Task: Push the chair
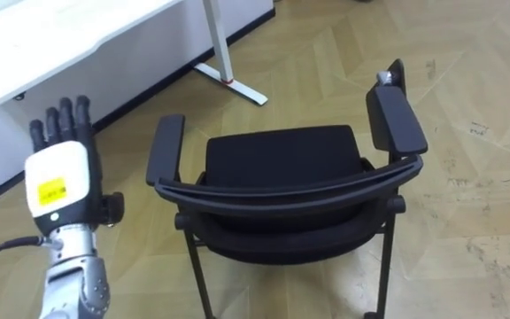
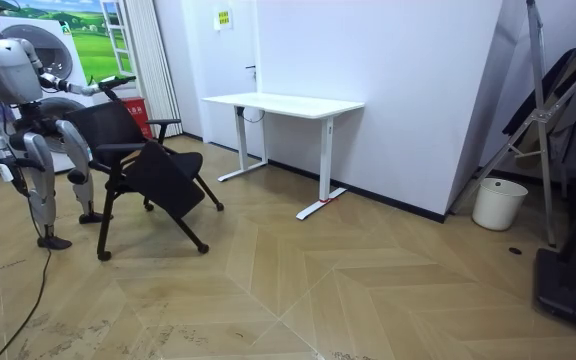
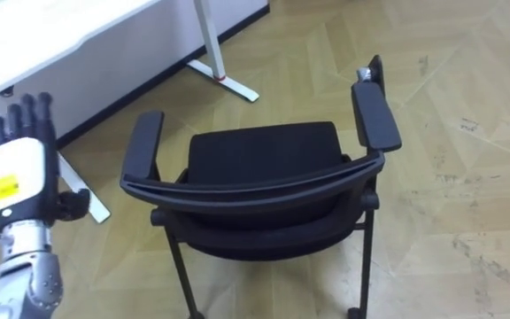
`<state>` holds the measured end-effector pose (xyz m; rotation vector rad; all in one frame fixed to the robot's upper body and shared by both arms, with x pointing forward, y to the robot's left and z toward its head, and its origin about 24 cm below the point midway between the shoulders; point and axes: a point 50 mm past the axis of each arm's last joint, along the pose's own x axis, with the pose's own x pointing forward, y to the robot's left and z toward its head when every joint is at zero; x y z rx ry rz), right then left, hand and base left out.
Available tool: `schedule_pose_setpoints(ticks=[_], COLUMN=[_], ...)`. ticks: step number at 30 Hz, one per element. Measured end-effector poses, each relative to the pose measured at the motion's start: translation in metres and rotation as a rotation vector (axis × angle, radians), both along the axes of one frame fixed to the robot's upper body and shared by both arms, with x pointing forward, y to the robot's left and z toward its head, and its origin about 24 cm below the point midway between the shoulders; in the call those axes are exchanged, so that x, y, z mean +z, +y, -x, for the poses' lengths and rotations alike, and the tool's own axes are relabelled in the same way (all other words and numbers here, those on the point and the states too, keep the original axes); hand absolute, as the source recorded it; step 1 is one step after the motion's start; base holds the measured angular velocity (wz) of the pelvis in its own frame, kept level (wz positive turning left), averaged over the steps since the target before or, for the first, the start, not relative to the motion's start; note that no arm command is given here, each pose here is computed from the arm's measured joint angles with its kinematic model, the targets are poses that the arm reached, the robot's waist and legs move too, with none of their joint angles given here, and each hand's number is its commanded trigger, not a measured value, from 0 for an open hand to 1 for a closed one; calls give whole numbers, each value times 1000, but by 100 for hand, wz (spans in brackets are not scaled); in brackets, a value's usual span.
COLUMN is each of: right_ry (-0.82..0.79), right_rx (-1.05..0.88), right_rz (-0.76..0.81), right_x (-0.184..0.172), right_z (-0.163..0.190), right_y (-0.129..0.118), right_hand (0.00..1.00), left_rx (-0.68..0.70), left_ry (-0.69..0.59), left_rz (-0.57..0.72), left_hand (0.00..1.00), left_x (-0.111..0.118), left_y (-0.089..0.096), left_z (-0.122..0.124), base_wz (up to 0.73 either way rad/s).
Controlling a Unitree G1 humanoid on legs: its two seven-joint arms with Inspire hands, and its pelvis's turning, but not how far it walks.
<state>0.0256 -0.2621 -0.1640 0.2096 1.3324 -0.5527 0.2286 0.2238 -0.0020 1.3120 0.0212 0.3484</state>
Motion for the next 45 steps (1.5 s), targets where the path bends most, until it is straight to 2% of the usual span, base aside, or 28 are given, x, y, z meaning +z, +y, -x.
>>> schedule_pose_setpoints(ticks=[9, 15, 17, 20, 40, 45], right_ry=[-20, -31, -29, -29, -27, -15], right_rx=[-12, 9, 36, 45, 70, 55], right_rz=[-14, -23, -21, -18, -16, -8], right_x=[0, -1, -1, 0, 0, 0], right_z=[-5, -11, -13, -15, -15, -12], right_y=[2, 4, 5, 4, 3, 3], right_hand=[0, 0, 0, 0, 0, 0], left_rx=[-76, -137, -166, -181, -256, -312], left_ry=[54, -1, 8, 35, 155, 144], left_rz=[-4, -15, -61, -98, -79, -76], left_hand=[0, 0, 0, 0, 0, 0], left_x=[-4, 13, 17, 16, 9, 14], left_y=[-13, -23, -25, -26, -40, -55], left_z=[-1, -6, -7, -7, -7, -7], base_wz=[0, 0, 0, 0, 0, 0])
